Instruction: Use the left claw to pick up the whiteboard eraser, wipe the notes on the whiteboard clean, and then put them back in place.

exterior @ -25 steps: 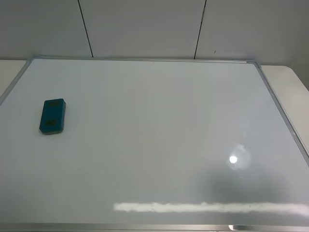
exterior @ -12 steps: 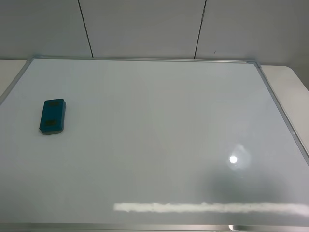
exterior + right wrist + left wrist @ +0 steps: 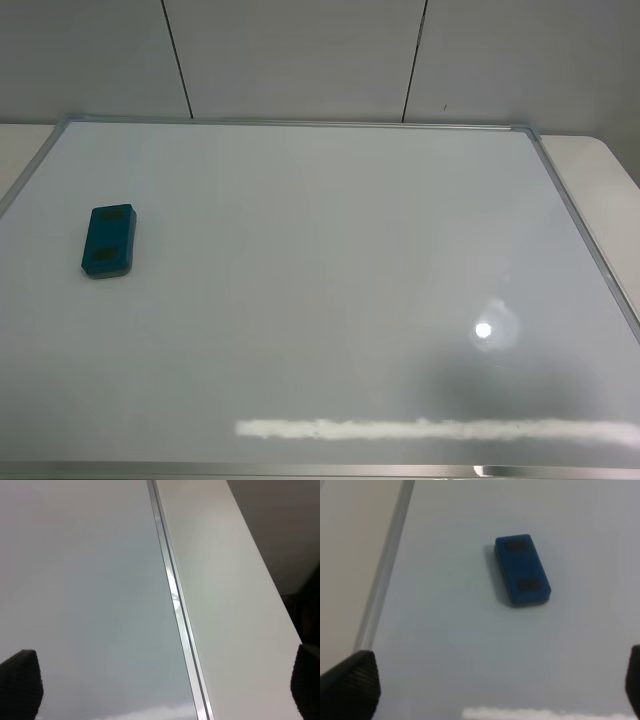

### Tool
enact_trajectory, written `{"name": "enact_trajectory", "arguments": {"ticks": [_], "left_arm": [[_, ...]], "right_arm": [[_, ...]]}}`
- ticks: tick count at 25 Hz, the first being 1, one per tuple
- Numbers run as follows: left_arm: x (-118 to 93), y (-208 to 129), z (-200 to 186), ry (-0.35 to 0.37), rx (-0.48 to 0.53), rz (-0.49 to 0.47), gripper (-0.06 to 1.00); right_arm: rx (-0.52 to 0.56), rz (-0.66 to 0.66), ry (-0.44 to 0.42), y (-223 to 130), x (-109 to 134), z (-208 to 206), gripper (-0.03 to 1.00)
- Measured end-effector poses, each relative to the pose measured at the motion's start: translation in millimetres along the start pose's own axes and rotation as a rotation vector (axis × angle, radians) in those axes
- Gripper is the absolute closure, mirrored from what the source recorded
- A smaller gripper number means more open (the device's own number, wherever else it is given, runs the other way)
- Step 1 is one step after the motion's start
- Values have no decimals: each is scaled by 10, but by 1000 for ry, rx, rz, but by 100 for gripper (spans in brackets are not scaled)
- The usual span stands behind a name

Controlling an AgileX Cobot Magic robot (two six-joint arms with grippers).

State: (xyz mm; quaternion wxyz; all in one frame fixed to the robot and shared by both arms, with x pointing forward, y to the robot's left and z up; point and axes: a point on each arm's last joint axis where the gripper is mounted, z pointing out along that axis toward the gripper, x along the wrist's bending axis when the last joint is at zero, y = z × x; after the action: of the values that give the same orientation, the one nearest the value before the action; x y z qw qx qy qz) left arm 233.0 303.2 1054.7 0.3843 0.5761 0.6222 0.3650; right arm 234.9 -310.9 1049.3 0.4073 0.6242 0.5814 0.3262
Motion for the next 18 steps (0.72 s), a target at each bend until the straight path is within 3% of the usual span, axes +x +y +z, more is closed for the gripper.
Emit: {"name": "enact_trajectory", "arguments": {"ticks": [18], "left_arm": [[0,0,0,5,0,-3,-5]], "right_arm": [[0,0,0,0,0,0,-2]]}}
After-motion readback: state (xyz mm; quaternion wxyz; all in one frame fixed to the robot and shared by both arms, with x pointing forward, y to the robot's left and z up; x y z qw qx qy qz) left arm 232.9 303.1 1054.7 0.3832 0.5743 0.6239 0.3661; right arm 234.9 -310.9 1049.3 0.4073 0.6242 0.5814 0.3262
